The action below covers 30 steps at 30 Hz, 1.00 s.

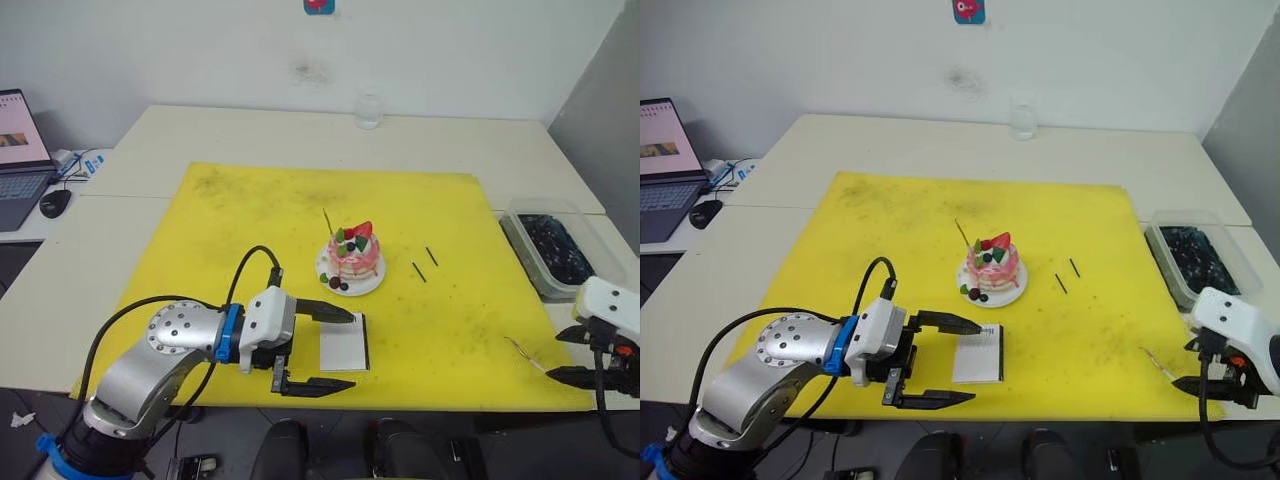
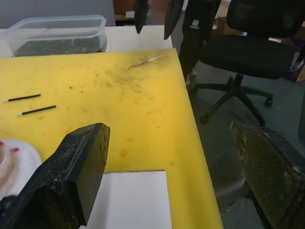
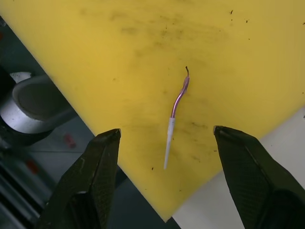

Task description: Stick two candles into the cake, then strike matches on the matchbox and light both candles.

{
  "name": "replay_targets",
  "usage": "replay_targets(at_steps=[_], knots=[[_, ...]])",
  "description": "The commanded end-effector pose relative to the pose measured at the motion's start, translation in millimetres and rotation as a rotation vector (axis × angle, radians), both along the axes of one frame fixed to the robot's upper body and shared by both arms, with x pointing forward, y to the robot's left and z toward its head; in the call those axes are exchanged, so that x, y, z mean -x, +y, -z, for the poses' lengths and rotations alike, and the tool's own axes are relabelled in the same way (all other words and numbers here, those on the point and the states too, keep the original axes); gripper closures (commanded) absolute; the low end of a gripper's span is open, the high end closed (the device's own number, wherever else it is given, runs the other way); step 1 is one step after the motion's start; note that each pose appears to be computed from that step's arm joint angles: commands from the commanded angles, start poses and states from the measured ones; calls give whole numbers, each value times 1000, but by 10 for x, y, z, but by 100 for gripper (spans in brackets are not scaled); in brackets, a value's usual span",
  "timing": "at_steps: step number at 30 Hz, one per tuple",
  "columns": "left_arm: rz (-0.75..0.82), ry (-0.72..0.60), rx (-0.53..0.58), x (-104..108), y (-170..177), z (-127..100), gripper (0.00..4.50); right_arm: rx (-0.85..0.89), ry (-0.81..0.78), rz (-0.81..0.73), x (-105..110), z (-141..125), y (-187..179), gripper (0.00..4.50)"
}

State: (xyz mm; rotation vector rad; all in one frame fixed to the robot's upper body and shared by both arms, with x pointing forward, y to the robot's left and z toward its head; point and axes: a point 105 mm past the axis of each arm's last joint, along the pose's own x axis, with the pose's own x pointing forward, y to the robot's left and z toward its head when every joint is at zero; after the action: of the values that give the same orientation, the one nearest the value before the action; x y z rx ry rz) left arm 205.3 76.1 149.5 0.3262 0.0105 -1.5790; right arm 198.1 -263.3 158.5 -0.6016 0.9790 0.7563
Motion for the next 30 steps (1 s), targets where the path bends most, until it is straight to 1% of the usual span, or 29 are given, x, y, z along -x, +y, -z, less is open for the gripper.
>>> replay_targets(at_steps=[1, 5, 8, 16, 22, 25, 29, 30], knots=[[41, -72, 12, 65, -113, -89, 0, 27, 38, 44, -73, 85, -28, 128], [39, -87, 18, 65, -173, -114, 0, 50, 51, 54, -171, 218, -52, 128], [32, -93, 22, 71, -197, -126, 0, 60, 66, 63, -197, 289, -79, 128], [13, -92, 39, 99, -232, -152, 0, 34, 105, 71, -177, 384, -39, 128], [6, -93, 45, 100, -243, -147, 0, 39, 99, 77, -185, 445, -51, 128], [-4, -86, 45, 94, -238, -141, 0, 49, 98, 73, -183, 463, -50, 188], [-11, -86, 41, 69, -223, -138, 0, 51, 103, 73, -172, 490, -38, 338], [-13, -86, 40, 64, -221, -138, 0, 49, 104, 72, -172, 492, -32, 369]])
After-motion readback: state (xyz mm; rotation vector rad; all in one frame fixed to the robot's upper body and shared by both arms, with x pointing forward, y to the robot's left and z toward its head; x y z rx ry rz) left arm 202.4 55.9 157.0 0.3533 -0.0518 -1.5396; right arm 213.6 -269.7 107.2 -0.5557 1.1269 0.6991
